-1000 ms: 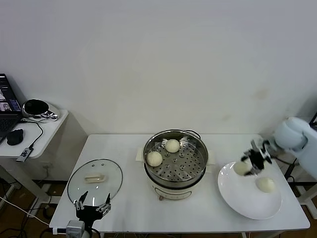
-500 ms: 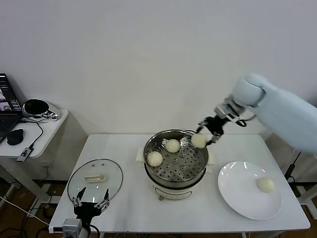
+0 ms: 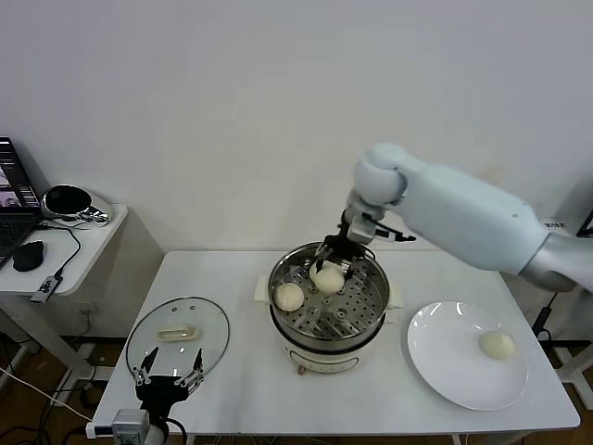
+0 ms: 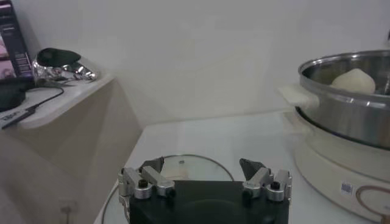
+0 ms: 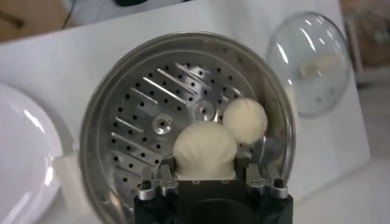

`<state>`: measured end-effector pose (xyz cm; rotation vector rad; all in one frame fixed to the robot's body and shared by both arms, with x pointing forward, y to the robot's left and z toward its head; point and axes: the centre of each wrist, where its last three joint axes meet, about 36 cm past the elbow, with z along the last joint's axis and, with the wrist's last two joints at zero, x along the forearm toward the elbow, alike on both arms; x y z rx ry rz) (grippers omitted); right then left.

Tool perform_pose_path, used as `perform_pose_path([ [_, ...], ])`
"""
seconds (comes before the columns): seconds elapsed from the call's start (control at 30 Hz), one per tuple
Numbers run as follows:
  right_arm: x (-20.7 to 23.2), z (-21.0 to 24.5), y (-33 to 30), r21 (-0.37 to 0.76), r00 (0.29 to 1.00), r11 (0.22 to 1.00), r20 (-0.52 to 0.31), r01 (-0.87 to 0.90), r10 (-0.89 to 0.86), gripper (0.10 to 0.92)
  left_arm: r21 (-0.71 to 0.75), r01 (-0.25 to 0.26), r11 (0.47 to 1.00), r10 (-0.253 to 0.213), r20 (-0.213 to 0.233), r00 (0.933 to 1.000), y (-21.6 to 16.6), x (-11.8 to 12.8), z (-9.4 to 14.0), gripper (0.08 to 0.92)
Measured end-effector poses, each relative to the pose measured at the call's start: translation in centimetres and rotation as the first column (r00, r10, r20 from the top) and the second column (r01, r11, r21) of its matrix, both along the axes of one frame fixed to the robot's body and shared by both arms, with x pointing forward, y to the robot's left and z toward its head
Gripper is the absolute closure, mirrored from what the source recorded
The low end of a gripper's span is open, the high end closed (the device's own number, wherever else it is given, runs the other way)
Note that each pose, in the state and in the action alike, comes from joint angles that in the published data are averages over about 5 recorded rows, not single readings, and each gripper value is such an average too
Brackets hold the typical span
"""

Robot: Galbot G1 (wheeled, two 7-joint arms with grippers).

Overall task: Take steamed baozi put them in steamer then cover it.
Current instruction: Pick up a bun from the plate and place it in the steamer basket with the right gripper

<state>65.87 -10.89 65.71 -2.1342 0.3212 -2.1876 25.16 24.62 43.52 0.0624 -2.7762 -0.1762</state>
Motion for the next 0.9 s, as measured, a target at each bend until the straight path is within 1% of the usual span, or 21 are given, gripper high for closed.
perform_pose_path([
  [0.17, -0.7, -1.4, 1.4, -0.047, 0.995, 0.994, 0.01, -0.097, 0.097, 0.437, -0.002, -0.002, 1.0, 0.002, 0.004, 1.0, 0.0, 0.1, 0.1, 0.177],
  [0.37, -1.2, -3.3, 2.5, -0.081, 0.986, 0.982, -0.007, -0.168, 0.168, 0.437, -0.006, -0.001, 1.0, 0.001, 0.009, 1.0, 0.0, 0.0, 0.1, 0.177],
  [0.9, -3.0, -6.3, 3.7, -0.092, 0.962, 0.958, -0.066, -0.271, 0.266, 0.435, -0.014, 0.002, 1.0, -0.001, 0.018, 0.9998, -0.1, 0.2, 0.3, 0.177],
])
